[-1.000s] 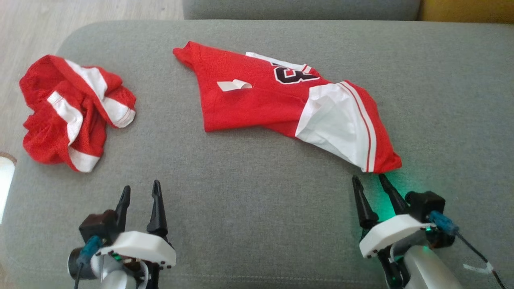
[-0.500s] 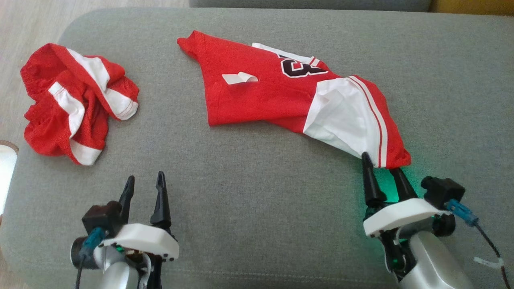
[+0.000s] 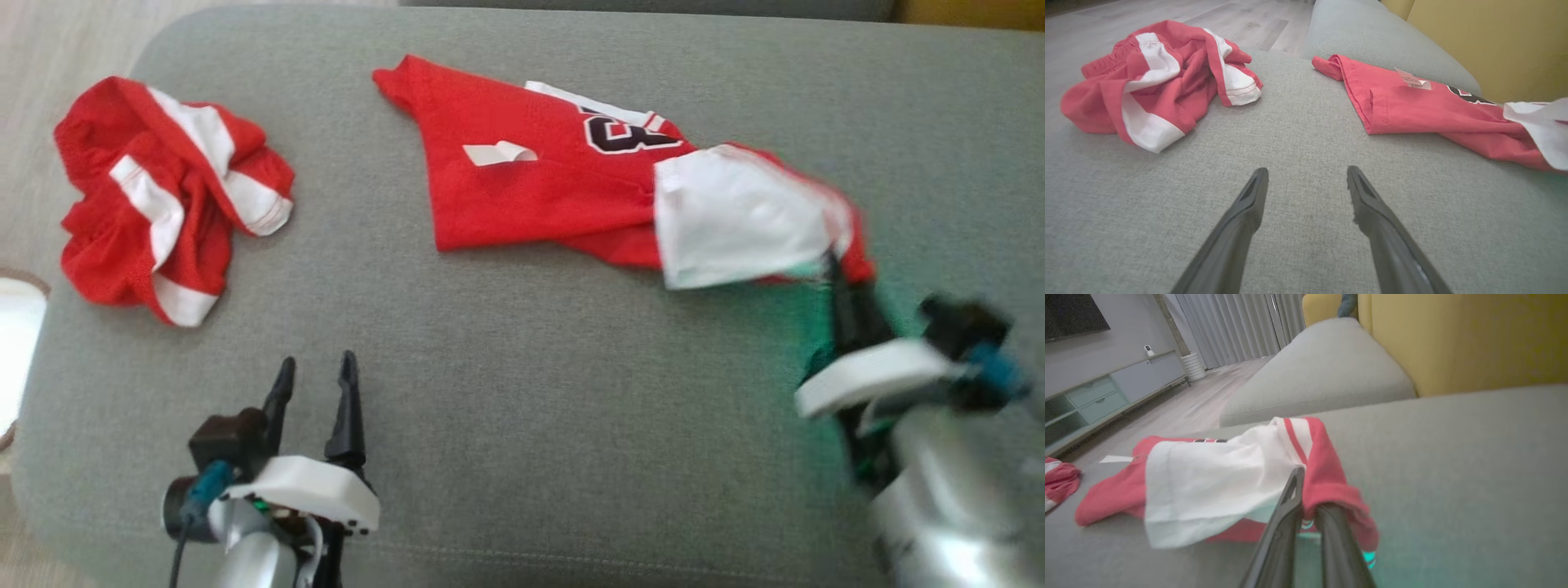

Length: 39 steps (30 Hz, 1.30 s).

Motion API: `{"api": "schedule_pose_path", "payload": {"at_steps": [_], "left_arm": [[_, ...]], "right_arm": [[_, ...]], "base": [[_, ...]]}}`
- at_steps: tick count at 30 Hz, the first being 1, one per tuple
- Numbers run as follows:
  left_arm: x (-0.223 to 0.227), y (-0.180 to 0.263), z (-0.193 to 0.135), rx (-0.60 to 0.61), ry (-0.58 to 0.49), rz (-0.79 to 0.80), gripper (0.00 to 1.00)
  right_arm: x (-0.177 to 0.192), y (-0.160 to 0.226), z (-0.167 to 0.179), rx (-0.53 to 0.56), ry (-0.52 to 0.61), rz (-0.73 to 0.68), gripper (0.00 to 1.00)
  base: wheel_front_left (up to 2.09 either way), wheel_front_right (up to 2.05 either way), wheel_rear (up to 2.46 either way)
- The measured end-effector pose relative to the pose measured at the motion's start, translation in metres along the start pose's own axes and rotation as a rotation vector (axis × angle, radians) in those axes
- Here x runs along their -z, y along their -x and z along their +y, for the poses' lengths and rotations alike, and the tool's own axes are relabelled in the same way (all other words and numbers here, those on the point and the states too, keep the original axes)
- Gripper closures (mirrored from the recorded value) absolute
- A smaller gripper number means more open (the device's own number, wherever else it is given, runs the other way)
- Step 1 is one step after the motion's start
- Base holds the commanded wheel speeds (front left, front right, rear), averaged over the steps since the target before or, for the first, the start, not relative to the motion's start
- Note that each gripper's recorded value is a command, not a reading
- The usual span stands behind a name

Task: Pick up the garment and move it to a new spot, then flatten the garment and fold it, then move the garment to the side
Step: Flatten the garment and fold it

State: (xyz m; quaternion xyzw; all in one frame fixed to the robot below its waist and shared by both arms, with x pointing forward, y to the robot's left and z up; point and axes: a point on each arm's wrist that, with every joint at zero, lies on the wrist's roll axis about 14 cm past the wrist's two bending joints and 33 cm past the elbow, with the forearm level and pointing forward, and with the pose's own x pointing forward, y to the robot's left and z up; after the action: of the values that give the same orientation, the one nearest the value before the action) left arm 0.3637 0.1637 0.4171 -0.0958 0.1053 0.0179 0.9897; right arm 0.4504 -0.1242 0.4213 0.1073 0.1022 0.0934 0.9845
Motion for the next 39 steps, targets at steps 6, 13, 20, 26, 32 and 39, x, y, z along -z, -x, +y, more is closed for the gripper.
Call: {"api": "schedule_pose_path", "payload": {"at_steps": [6, 13, 20, 26, 32, 39], "left_arm": [[0.003, 0.006, -0.002, 0.008, 0.004, 0.008, 0.0], [0.006, 0.01, -0.001, 0.001, 0.015, 0.018, 0.0], [0.012, 0.008, -0.012, 0.036, 0.02, 0.039, 0.0], [0.012, 0.005, -0.022, 0.068, 0.017, 0.04, 0.0], [0.013, 0.003, -0.027, 0.082, 0.024, 0.042, 0.0], [0.013, 0.005, -0.024, 0.072, 0.026, 0.044, 0.0]], "right_arm": [[-0.04, -0.026, -0.033, 0.001, 0.211, -0.04, 1.0], [-0.056, -0.037, -0.067, 0.044, 0.333, -0.019, 1.0], [-0.048, -0.037, -0.077, 0.076, 0.364, 0.025, 0.0], [0.001, -0.02, -0.038, -0.001, 0.321, 0.104, 0.0], [0.021, -0.011, -0.009, -0.059, 0.302, 0.121, 0.0], [0.022, -0.015, 0.03, -0.132, 0.279, 0.096, 0.0]], "base": [[0.0, 0.0, 0.0], [0.0, 0.0, 0.0], [0.0, 0.0, 0.0], [0.0, 0.0, 0.0], [0.0, 0.0, 0.0], [0.0, 0.0, 0.0]]}}
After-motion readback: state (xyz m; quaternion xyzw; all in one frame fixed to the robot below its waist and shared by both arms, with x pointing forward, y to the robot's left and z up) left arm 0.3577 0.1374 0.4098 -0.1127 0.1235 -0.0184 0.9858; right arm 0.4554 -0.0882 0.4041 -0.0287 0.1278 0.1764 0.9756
